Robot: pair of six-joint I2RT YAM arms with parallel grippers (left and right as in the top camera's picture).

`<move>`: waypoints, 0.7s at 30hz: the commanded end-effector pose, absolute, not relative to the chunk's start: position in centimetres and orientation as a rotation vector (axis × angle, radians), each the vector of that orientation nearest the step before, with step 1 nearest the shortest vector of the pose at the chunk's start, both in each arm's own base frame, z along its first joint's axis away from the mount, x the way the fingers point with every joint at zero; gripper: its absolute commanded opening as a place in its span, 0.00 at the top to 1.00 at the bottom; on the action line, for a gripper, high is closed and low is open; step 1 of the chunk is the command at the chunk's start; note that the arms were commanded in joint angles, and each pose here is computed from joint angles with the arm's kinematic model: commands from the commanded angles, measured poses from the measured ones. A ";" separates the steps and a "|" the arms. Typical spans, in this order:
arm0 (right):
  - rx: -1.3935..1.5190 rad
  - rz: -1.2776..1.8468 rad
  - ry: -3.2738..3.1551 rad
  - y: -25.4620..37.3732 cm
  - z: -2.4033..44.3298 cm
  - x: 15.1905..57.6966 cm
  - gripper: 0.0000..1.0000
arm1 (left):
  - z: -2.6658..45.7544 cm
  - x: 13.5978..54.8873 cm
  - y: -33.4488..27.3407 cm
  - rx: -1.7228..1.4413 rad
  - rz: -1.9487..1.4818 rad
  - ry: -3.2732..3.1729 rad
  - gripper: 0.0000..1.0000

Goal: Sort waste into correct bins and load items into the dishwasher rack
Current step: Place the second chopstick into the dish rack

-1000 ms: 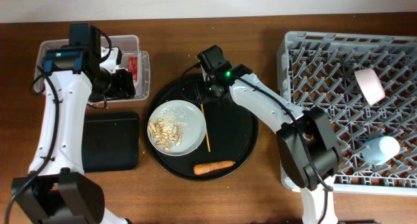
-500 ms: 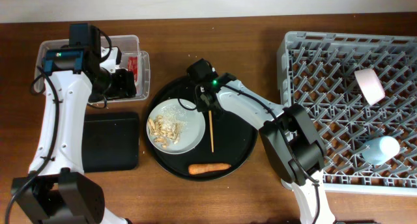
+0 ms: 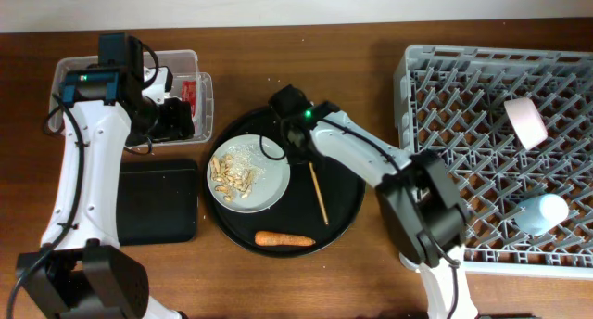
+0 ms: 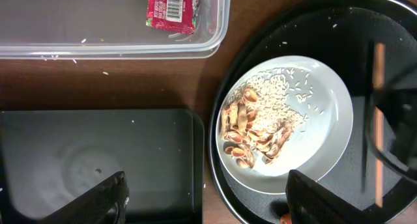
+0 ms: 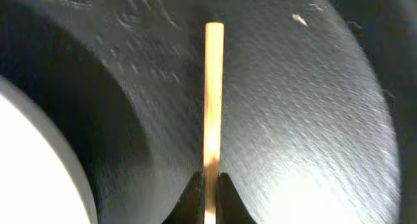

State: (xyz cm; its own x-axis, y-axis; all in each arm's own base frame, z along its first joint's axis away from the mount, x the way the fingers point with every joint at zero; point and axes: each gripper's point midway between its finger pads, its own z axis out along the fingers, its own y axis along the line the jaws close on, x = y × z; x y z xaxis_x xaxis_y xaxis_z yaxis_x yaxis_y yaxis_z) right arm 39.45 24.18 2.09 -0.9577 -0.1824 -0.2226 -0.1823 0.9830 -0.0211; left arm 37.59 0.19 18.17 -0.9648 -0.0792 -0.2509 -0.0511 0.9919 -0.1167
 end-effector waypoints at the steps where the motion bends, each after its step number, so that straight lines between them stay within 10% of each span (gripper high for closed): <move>1: -0.140 0.105 2.748 21.7 12.3 41.5 0.96 | 19.3 37.5 0.2 -0.104 -0.149 2.846 0.23; 8: 0.072 -0.026 2.788 7.0 20.8 37.5 0.96 | 19.3 37.6 0.2 -0.104 -0.151 2.845 0.22; 21: 0.148 -0.065 3.014 1.2 8.9 33.4 0.96 | 19.2 37.0 -7.3 0.165 -0.236 2.847 0.20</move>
